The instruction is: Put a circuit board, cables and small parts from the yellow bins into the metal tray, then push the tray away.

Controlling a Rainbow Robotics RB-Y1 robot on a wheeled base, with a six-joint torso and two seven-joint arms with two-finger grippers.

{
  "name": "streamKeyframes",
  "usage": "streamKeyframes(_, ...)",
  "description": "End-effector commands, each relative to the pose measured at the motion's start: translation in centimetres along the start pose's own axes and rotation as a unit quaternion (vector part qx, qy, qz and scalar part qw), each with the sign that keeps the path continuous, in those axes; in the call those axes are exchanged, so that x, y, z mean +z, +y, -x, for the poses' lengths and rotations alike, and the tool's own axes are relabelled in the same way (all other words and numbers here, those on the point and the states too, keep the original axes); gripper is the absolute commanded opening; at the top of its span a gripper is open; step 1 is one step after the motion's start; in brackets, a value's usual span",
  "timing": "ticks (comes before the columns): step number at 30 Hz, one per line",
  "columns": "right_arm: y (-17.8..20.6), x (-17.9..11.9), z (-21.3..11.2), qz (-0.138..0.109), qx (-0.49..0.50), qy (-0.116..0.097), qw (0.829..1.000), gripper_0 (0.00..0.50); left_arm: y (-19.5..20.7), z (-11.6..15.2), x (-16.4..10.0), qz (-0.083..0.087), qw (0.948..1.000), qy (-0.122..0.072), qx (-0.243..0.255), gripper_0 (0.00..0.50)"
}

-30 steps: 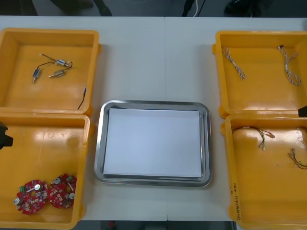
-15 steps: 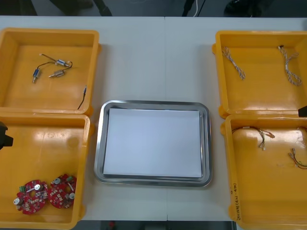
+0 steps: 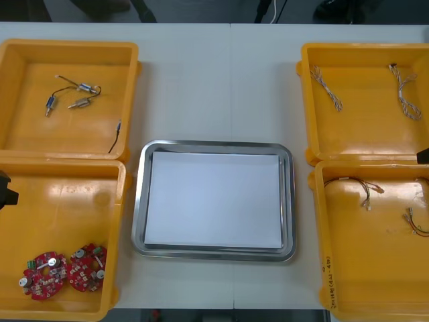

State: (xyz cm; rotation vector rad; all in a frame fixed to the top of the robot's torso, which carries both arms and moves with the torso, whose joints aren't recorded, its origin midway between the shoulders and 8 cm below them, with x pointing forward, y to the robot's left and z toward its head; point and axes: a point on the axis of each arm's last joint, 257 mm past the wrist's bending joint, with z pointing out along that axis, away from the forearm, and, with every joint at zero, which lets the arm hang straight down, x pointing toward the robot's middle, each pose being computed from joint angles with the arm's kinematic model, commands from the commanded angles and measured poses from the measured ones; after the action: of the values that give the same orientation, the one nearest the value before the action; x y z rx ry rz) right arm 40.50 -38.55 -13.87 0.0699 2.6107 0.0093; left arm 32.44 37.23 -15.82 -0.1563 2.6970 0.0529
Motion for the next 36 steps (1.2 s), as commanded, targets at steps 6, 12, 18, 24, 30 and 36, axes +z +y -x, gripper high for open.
streamKeyframes(6,-0.59,-1.02,0.24,-0.006,0.02,-0.015,1.0,0.5,1.37,0.23,-1.08,0.025,0.9976,-0.009,0.064,0.5)
streamKeyframes(12,-0.59,-1.02,0.24,-0.006,0.02,-0.015,1.0,0.5,1.37,0.23,-1.08,0.025,0.9976,-0.009,0.064,0.5)
streamKeyframes(18,-0.59,-1.02,0.24,-0.006,0.02,-0.015,1.0,0.5,1.37,0.23,-1.08,0.025,0.9976,-0.009,0.064,0.5)
streamKeyframes(24,-0.59,-1.02,0.24,-0.006,0.02,-0.015,1.0,0.5,1.37,0.23,-1.08,0.025,0.9976,-0.009,0.064,0.5)
streamKeyframes(30,-0.59,-1.02,0.24,-0.006,0.02,-0.015,1.0,0.5,1.37,0.23,-1.08,0.025,0.9976,-0.009,0.064,0.5)
streamKeyframes(36,-0.59,-1.02,0.24,-0.006,0.02,-0.015,1.0,0.5,1.37,0.23,-1.08,0.025,0.9976,-0.009,0.064,0.5)
